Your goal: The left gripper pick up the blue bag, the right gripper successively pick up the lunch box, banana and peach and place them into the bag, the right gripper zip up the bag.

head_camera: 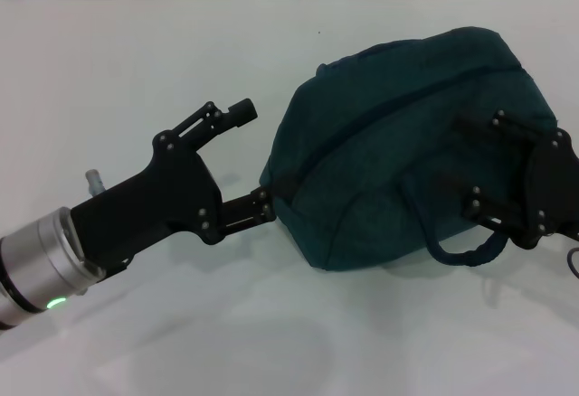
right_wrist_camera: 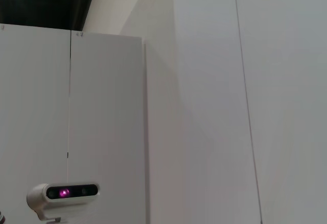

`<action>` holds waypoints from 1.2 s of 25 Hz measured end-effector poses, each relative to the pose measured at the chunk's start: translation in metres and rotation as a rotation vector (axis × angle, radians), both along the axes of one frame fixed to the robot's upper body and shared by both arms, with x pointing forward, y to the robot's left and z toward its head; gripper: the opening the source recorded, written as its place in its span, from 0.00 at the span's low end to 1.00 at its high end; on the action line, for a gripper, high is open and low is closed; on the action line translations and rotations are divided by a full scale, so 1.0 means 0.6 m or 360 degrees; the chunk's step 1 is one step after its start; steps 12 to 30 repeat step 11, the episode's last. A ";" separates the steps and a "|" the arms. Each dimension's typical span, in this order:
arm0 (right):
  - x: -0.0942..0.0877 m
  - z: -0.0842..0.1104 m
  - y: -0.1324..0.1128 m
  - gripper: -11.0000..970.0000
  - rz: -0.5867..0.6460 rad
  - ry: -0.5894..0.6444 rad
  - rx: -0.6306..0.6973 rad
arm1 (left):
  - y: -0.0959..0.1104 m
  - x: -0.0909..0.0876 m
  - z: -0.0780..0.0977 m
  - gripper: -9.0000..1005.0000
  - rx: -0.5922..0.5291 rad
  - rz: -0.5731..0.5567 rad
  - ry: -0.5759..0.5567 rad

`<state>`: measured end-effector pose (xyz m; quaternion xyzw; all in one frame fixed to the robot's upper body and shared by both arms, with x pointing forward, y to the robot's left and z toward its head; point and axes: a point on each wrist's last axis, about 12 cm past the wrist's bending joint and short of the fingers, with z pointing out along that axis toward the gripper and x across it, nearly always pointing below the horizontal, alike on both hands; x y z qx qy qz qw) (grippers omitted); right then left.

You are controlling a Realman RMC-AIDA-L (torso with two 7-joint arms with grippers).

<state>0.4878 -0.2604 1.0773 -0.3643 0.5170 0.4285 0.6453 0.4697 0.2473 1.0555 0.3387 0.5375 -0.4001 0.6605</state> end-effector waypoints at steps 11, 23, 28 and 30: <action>-0.001 -0.002 -0.001 0.64 -0.0011 0.0005 0.0000 | -0.006 -0.011 -0.007 0.87 -0.0010 0.0040 -0.0022; -0.001 -0.002 -0.001 0.64 -0.0011 0.0005 0.0000 | -0.006 -0.011 -0.007 0.87 -0.0010 0.0040 -0.0022; -0.001 -0.002 -0.001 0.64 -0.0011 0.0005 0.0000 | -0.006 -0.011 -0.007 0.87 -0.0010 0.0040 -0.0022; -0.001 -0.002 -0.001 0.64 -0.0011 0.0005 0.0000 | -0.006 -0.011 -0.007 0.87 -0.0010 0.0040 -0.0022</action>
